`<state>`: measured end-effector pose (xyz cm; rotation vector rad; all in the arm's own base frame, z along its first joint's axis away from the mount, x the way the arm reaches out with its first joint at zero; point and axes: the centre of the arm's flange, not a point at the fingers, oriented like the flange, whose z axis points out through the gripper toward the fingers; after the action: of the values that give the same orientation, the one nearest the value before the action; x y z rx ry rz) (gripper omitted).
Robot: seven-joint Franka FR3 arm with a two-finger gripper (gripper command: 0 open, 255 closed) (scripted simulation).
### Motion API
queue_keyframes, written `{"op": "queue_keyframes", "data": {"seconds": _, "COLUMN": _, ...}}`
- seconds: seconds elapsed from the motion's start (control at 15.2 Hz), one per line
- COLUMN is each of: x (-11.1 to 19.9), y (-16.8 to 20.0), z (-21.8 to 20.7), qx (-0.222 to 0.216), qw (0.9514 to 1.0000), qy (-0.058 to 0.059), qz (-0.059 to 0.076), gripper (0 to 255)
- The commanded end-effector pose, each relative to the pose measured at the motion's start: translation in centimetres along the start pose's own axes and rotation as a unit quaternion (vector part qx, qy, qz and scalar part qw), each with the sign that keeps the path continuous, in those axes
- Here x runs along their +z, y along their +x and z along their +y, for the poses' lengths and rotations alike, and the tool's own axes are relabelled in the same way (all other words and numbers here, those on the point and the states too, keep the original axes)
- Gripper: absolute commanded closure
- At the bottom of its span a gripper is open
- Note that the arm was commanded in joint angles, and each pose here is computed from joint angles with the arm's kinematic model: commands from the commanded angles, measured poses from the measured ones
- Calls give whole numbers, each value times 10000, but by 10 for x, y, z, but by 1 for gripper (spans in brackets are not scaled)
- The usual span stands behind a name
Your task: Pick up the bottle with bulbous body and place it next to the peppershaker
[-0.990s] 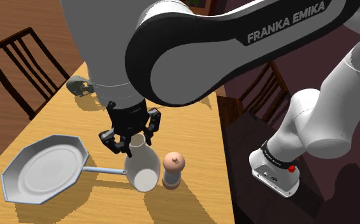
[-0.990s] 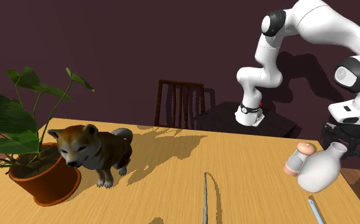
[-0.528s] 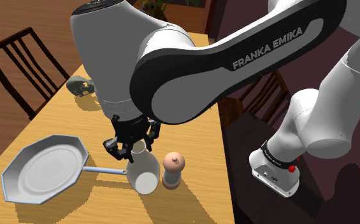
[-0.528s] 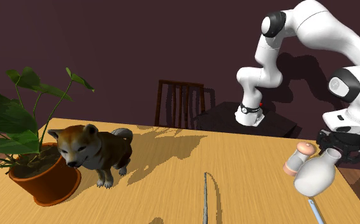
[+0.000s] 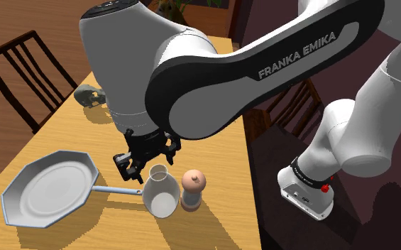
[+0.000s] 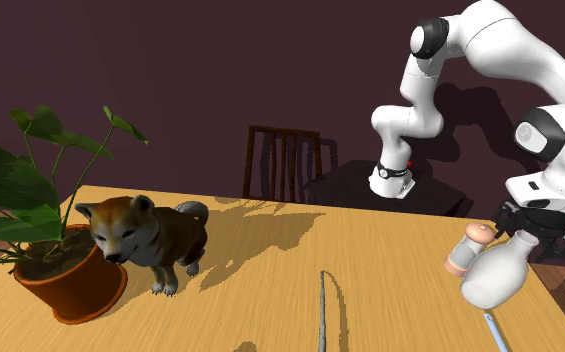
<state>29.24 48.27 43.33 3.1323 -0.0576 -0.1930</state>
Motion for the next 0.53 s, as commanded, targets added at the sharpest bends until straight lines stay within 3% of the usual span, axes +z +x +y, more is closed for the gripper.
{"op": "queue_keyframes", "data": {"seconds": 0.0, "x": 0, "y": 0, "z": 0, "qx": 0, "qw": 10000, "qy": 1, "qz": 0, "gripper": 0}}
{"op": "queue_keyframes", "data": {"seconds": 0.2, "x": 0, "y": 0, "z": 0, "qx": 0, "qw": 10000, "qy": 1, "qz": 0, "gripper": 0}}
{"op": "queue_keyframes", "data": {"seconds": 0.46, "x": -50, "y": 0, "z": 0, "qx": 0, "qw": 10000, "qy": 1, "qz": 0, "gripper": 0}}
